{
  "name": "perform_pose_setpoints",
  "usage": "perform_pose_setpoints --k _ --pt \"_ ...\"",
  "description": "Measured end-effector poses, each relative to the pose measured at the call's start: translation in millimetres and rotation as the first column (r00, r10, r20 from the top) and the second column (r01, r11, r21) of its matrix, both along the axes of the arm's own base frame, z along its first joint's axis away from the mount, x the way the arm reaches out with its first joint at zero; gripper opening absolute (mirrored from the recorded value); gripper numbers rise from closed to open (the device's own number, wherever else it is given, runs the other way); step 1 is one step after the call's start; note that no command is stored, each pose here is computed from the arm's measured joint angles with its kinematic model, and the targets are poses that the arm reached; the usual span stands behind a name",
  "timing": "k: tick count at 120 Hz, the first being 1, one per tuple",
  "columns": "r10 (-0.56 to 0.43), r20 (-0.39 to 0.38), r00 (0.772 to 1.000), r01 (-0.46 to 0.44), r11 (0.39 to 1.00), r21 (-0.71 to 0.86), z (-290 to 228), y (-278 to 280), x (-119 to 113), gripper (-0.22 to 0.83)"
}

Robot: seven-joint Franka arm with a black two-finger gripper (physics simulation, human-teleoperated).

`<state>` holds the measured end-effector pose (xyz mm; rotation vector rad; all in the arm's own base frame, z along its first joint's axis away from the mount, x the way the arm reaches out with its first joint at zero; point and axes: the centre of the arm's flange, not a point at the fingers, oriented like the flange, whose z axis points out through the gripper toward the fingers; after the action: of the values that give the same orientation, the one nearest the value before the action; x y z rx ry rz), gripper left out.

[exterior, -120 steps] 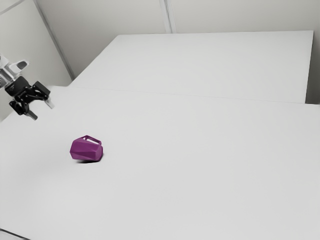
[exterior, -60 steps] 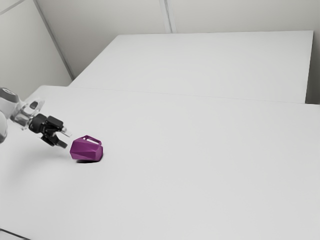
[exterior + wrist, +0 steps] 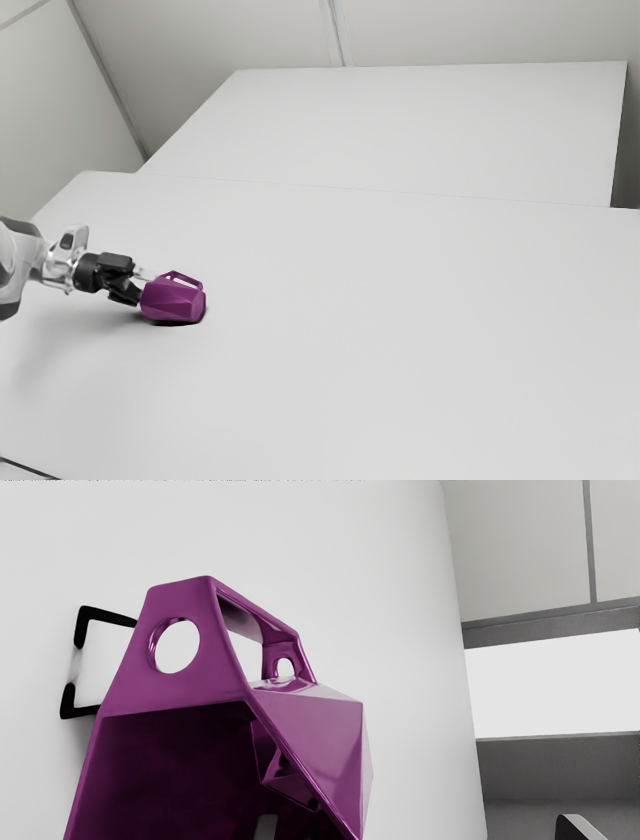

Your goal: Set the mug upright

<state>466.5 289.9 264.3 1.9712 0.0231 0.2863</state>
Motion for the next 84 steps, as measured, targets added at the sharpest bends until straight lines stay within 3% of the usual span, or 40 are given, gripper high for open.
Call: perform_pose_setpoints --k 35,62,84 --pt "-0.005 0.046 0.999 0.006 1.000 -0.013 -2.1 -7.8 0.4 0.59" --pt "-0.010 0.066 0.998 0.010 1.000 -0.001 -0.1 -8.6 2.5 0.12" --pt "-0.012 0.067 0.998 0.012 1.000 0.006 -0.4 -8.3 2.6 -0.07"
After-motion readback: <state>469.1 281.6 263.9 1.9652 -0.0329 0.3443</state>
